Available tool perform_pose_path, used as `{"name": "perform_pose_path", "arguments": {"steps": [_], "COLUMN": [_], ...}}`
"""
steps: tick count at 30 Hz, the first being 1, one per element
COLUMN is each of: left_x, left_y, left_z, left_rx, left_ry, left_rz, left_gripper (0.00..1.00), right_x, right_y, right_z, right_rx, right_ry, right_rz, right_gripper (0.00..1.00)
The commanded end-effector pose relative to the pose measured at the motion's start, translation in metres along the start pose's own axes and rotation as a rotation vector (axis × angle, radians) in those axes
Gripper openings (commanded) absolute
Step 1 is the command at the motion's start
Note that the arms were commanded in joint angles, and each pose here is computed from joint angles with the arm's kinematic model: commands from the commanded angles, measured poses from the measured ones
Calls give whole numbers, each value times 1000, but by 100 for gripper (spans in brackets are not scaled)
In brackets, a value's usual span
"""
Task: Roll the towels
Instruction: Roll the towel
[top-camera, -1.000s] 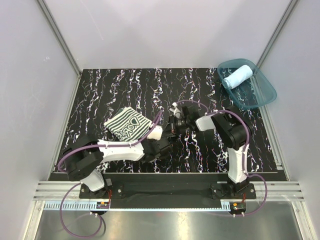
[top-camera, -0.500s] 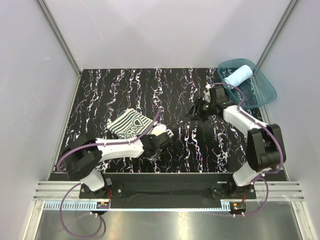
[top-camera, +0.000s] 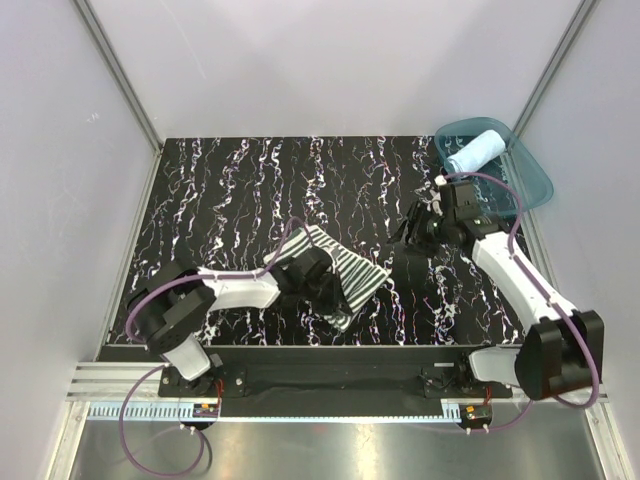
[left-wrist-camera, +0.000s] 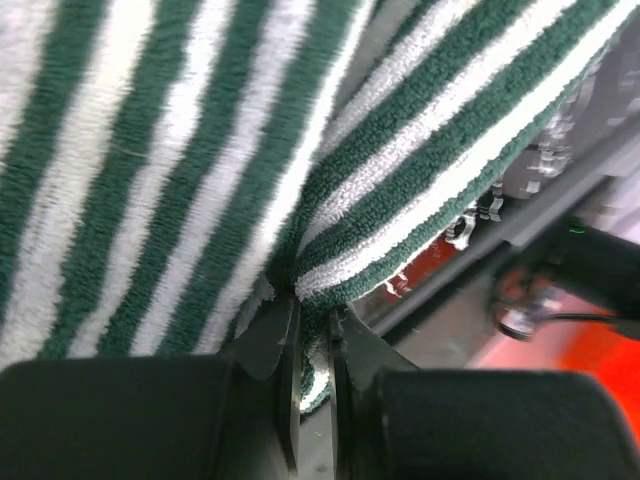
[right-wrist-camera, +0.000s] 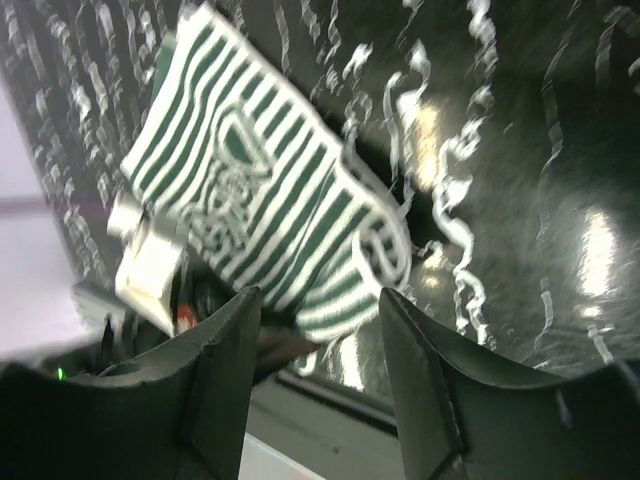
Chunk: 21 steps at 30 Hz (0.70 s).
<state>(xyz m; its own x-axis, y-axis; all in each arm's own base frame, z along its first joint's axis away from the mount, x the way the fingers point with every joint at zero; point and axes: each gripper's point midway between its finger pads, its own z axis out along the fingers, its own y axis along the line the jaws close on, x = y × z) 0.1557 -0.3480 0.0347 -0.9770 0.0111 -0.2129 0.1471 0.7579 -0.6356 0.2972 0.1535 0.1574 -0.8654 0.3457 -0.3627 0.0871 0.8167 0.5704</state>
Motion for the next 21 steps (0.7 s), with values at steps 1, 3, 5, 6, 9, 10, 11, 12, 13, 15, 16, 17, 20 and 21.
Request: {"name": "perform_pose_path", "arguments": {"steps": [1, 3, 5, 6, 9, 10, 11, 12, 13, 15, 16, 17, 20, 21], "left_x": [13, 14, 15, 14, 9, 9, 8, 6, 5, 2, 1, 1, -2, -3], "left_y": [-13, -12, -8, -4, 0, 2, 3, 3, 5, 8, 8, 10, 13, 14], "left_z": [-3, -4, -1, 0, 2, 3, 3, 1, 1, -1, -3, -3, -4, -5], "left_rx": [145, 169, 175, 161, 149, 150, 158, 167, 164, 171, 176, 177, 183, 186], "left_ry": [117, 158, 195, 201, 219, 229, 233, 242, 245, 251, 254, 259, 274, 281], "left_rz": [-114, -142, -160, -170, -170, -179, -189, -199, -208, -218, -222, -225, -240, -247], "left_gripper": [0, 0, 0, 0, 0, 0, 0, 0, 0, 0, 0, 0, 0, 0], "right_x": [25, 30, 41, 52, 74, 76, 84, 96, 97, 104, 101, 100, 100, 99], "right_y": [24, 38, 51, 49, 69, 72, 72, 74, 74, 67, 69, 67, 63, 65], "right_z": [-19, -31, -38, -33, -30, -25, -16, -10, -4, 10, 13, 19, 32, 34], "right_rx": [-179, -275, -390, -413, -529, -529, -514, -510, -508, -492, -507, -499, -496, -505], "right_ry": [35, 14, 9, 35, 77, 64, 88, 121, 116, 144, 129, 126, 136, 130], "right_rz": [2, -6, -16, -7, -51, -70, -74, -89, -91, -69, -78, -75, -80, -89], "right_gripper": [57, 53, 46, 43, 35, 33, 31, 30, 29, 28, 28, 28, 25, 25]}}
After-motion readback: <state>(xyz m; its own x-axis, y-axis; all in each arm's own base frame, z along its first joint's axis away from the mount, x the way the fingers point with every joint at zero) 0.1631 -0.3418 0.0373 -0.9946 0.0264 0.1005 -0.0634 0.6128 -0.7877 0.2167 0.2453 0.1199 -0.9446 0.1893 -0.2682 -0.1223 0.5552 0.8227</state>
